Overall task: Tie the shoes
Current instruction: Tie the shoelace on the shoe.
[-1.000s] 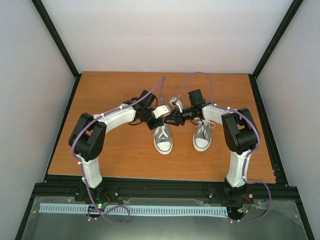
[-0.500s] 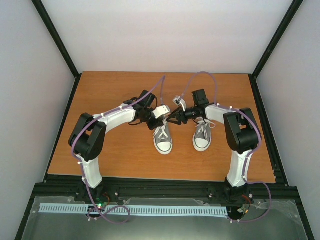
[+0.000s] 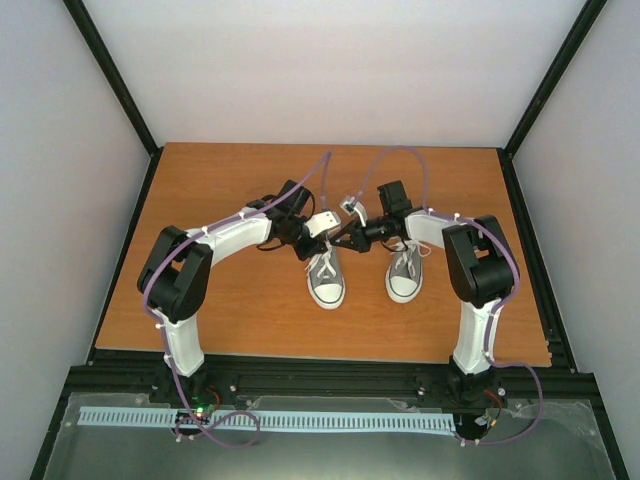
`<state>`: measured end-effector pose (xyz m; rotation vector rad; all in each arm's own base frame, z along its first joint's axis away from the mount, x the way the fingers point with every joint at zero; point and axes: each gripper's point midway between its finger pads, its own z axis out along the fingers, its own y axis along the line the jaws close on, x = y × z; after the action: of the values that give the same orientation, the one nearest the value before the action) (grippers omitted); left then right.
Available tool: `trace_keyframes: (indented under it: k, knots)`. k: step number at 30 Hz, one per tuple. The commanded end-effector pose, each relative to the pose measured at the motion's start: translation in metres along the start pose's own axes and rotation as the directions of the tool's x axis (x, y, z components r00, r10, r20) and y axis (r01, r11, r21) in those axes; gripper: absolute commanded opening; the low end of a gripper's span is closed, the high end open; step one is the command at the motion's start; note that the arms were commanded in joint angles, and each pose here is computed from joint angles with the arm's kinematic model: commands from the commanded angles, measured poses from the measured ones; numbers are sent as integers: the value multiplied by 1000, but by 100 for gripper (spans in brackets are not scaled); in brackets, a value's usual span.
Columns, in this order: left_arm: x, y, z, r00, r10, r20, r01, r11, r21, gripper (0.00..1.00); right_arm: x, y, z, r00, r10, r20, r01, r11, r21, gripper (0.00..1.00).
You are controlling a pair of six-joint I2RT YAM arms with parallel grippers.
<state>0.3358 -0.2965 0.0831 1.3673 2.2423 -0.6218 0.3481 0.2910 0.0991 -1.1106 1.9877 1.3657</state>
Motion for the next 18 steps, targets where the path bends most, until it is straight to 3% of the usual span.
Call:
trace_keyframes:
  k: [1, 9, 18]
  knots:
    - [-4, 2, -4, 1000, 31, -3, -31, 1000, 3, 5, -5, 4, -1, 1000, -30, 4, 30, 999, -15, 3]
    - [11, 12, -1, 997, 55, -58, -59, 997, -58, 11, -16, 12, -8, 999, -36, 32, 36, 999, 2, 3]
    - [5, 7, -4, 998, 54, -41, -55, 998, -31, 20, -13, 15, -10, 999, -24, 26, 24, 1000, 16, 3]
